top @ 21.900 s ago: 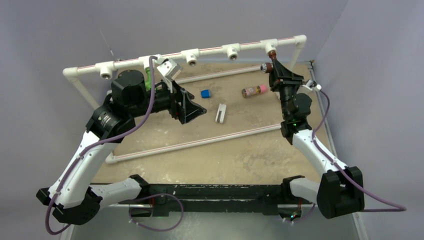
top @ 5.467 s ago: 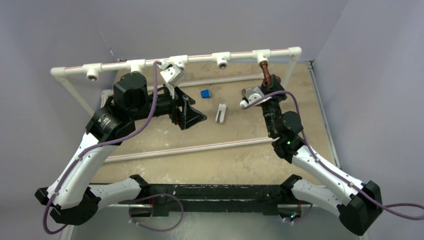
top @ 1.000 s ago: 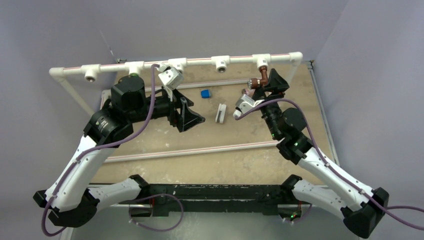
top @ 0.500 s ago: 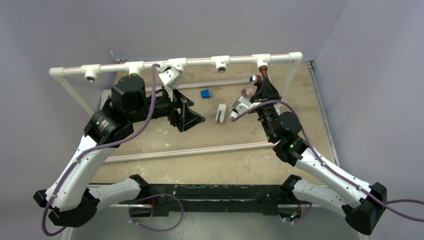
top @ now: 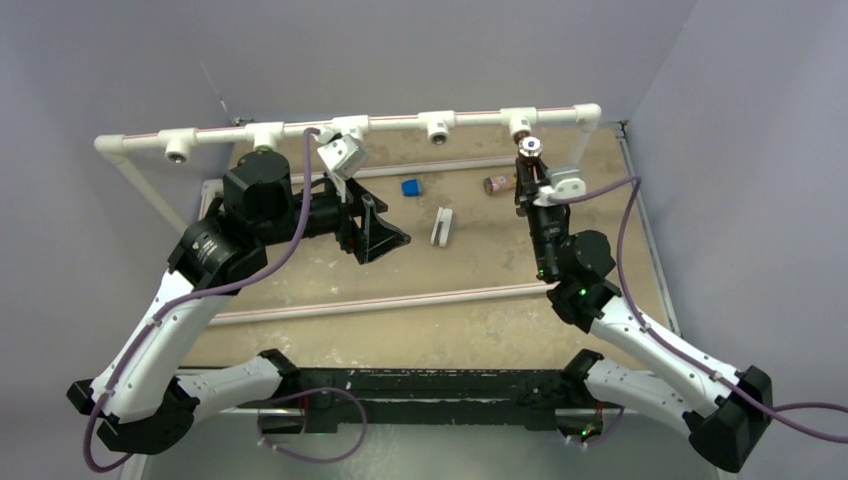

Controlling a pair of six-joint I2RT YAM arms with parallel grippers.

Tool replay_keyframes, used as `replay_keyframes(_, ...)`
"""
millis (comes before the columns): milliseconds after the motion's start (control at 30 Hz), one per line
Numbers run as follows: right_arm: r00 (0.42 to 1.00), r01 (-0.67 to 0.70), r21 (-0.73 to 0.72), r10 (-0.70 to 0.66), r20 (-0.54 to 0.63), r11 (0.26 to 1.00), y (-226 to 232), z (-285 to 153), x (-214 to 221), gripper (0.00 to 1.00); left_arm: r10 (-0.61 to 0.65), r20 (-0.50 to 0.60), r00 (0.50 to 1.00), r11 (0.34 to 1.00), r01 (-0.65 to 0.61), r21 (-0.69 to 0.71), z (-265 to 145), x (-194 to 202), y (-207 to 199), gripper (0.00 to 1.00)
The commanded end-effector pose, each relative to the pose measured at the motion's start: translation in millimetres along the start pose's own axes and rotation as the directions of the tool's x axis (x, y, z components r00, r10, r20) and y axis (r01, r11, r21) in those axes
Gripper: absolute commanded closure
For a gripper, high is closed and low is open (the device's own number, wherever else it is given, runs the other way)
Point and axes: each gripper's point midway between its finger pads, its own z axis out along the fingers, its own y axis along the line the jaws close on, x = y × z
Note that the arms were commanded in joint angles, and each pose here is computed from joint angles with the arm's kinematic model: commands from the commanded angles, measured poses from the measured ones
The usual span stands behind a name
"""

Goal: Install the water faucets

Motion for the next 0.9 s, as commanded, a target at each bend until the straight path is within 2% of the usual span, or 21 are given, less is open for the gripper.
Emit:
replay_keyframes(0,0.775,-0.625,-0.142,0.632,0.008,0.768,51,1,-29,1.0,0.029,0.025,0.999,1.0,-0.029,0.005,-3,-6,-3,0.23)
replay_keyframes(100,0.569,-0.819,-0.083,0.822,0.001,0.567,49,0,-29,1.0,0.029,0.023,0.999,1.0,-0.029,0.002,-3,-5,-2,0.23)
replay_keyframes(233,0.329,-0.944,0.01,0.943,0.038,0.329,39,1,-26,1.0,0.025,0.019,1.0,1.0,-0.025,0.001,-3,-4,-2,0.23)
replay_keyframes(367,0.104,-0.993,0.066,0.992,0.077,0.099,35,5,-26,1.0,0.02,0.015,1.0,1.0,-0.02,0.004,0,-3,-1,0.23)
replay_keyframes(467,-0.058,-0.996,0.057,0.995,0.075,-0.063,35,6,-37,1.0,0.018,0.011,1.0,1.0,-0.018,0.006,1,-2,-1,0.23)
replay_keyframes(500,-0.138,-0.989,0.045,0.988,0.066,-0.141,36,5,-43,1.0,0.017,0.01,1.0,1.0,-0.017,0.006,1,-2,-1,0.23)
replay_keyframes(567,-0.26,-0.964,0.037,0.964,0.052,-0.262,37,2,-48,1.0,0.017,0.009,1.0,1.0,-0.017,0.005,1,-2,-1,0.23)
replay_keyframes(633,-0.348,-0.937,0.019,0.937,0.035,-0.349,38,0,-54,1.0,0.016,0.008,1.0,1.0,-0.016,0.007,1,-2,-1,0.23)
replay_keyframes(733,-0.445,-0.895,0.01,0.895,0.004,-0.445,41,-1,-62,1.0,0.016,0.007,1.0,1.0,-0.016,0.008,2,-2,-1,0.23)
replay_keyframes(767,-0.472,-0.882,0.007,0.882,-0.007,-0.472,41,-2,-64,0.99,0.015,0.007,1.0,1.0,-0.015,0.009,2,-1,-1,0.23)
replay_keyframes(800,-0.495,-0.869,0.006,0.869,-0.021,-0.495,43,-2,-66,0.93,0.014,0.006,1.0,1.0,-0.014,0.008,2,-1,-1,0.23)
replay_keyframes(867,-0.5,-0.866,0.006,0.866,-0.034,-0.5,45,-2,-68,0.89,0.014,0.006,1.0,1.0,-0.014,0.008,2,-1,-1,0.23)
